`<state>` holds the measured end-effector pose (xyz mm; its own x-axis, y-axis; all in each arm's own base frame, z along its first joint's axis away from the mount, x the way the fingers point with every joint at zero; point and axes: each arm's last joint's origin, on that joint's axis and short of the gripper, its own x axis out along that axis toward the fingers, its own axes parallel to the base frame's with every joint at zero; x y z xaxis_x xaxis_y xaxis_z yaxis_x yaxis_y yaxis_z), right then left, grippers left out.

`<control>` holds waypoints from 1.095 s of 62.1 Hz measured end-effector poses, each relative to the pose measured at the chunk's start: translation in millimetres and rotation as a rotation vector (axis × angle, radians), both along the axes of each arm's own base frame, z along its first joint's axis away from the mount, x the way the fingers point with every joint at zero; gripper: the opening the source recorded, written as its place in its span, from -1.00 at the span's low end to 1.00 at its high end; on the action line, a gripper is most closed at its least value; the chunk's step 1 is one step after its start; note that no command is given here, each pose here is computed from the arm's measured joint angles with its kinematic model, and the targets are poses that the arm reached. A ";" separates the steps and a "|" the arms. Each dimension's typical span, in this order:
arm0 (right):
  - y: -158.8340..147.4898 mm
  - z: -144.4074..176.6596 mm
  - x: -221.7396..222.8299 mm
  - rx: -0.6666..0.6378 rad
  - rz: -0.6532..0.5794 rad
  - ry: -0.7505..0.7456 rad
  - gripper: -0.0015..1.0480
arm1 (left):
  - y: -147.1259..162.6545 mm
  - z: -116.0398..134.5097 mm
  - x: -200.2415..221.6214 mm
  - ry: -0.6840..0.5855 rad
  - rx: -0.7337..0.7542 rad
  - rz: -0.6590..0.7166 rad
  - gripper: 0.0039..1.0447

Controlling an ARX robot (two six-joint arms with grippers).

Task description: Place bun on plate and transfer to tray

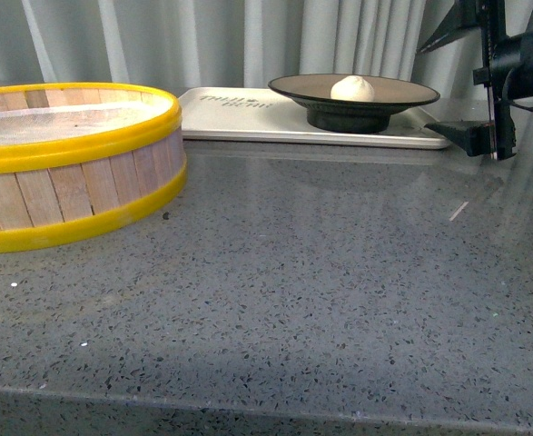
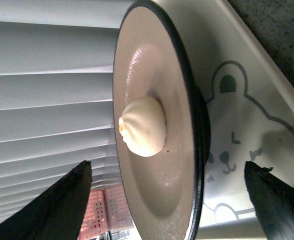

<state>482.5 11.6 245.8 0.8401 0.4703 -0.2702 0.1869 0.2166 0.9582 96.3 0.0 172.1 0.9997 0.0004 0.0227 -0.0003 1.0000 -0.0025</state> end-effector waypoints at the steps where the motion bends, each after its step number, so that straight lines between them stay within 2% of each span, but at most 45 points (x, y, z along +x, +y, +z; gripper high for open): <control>1: -0.2 0.4 -0.2 0.000 0.000 -0.003 0.82 | 0.0 0.0 0.0 0.000 0.000 0.000 0.88; 3: -0.9 2.8 -0.8 0.003 -0.002 -0.012 0.87 | 0.0 0.0 0.0 0.000 0.000 0.000 0.88; 8: -3.1 8.1 -2.1 0.002 -0.007 -0.030 0.82 | 0.0 0.0 0.0 0.000 0.000 0.000 0.88; 25: -16.9 20.1 -10.3 0.011 -0.026 -0.057 0.84 | 0.0 0.0 0.0 0.000 0.000 0.000 0.88; 34: -29.4 32.6 -32.8 -0.008 -0.079 -0.069 0.84 | 0.0 0.0 0.0 0.000 0.000 0.000 0.88; 46: -47.8 66.4 -106.8 -0.402 -0.348 -0.254 0.84 | 0.0 0.0 0.0 0.000 0.000 0.000 0.88; 50: -51.0 74.8 -154.0 -0.621 -0.435 -0.334 0.84 | 0.0 0.0 0.0 0.000 0.000 0.000 0.88; 53: -51.9 79.4 -181.0 -0.728 -0.491 -0.375 0.84 | 0.0 0.0 0.0 0.000 0.000 0.000 0.88; 57: -52.9 81.9 -229.8 -0.976 -0.558 -0.475 0.84 | 0.0 0.0 0.0 0.000 0.000 0.000 0.88; 61: -53.4 76.0 -252.0 -1.120 -0.573 -0.516 0.84 | 0.0 0.0 0.0 0.000 0.000 0.000 0.88; 64: -54.2 56.4 -271.0 -1.268 -0.548 -0.521 0.83 | 0.0 0.0 0.0 0.000 0.000 0.000 0.88; 65: -54.8 50.4 -275.7 -1.289 -0.501 -0.522 0.78 | 0.0 0.0 0.0 0.000 0.000 0.000 0.88; 66: -53.7 40.1 -282.8 -1.311 -0.398 -0.526 0.68 | 0.0 0.0 0.0 0.000 0.000 0.000 0.88; 68: -51.4 24.2 -294.1 -1.315 -0.305 -0.528 0.55 | 0.0 0.0 0.0 0.000 0.000 0.000 0.88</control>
<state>188.4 -39.8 270.0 0.9967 -0.0812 0.0096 0.0803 0.9942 0.0719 96.3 0.0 172.1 0.9997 0.0004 0.0227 -0.0003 1.0000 -0.0025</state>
